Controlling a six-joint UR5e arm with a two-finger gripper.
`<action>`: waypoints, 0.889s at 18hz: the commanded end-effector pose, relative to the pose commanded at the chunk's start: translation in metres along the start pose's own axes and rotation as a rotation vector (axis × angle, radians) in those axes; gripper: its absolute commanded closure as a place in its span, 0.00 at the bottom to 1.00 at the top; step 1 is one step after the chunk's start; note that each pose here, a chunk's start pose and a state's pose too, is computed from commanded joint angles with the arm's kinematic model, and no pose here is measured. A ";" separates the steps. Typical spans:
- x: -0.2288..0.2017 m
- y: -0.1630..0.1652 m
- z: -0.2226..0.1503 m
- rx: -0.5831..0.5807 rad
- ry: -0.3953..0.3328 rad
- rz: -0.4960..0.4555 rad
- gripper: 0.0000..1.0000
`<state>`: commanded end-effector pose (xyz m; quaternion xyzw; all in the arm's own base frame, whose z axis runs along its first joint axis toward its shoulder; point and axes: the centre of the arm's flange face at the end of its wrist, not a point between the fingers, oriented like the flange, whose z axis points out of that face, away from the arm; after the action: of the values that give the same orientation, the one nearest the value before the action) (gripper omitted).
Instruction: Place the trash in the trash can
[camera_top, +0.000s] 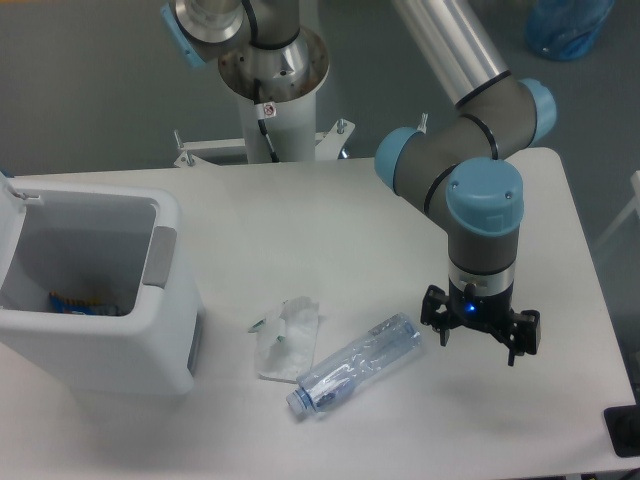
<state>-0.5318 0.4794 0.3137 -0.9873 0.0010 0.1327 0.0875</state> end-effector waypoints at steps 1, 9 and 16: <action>-0.001 0.001 0.000 0.000 0.000 -0.001 0.00; 0.001 -0.001 0.000 0.000 0.000 0.000 0.00; 0.017 -0.012 0.005 0.018 -0.004 -0.024 0.00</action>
<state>-0.5161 0.4929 0.3062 -0.9861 -0.0098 0.1336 0.0981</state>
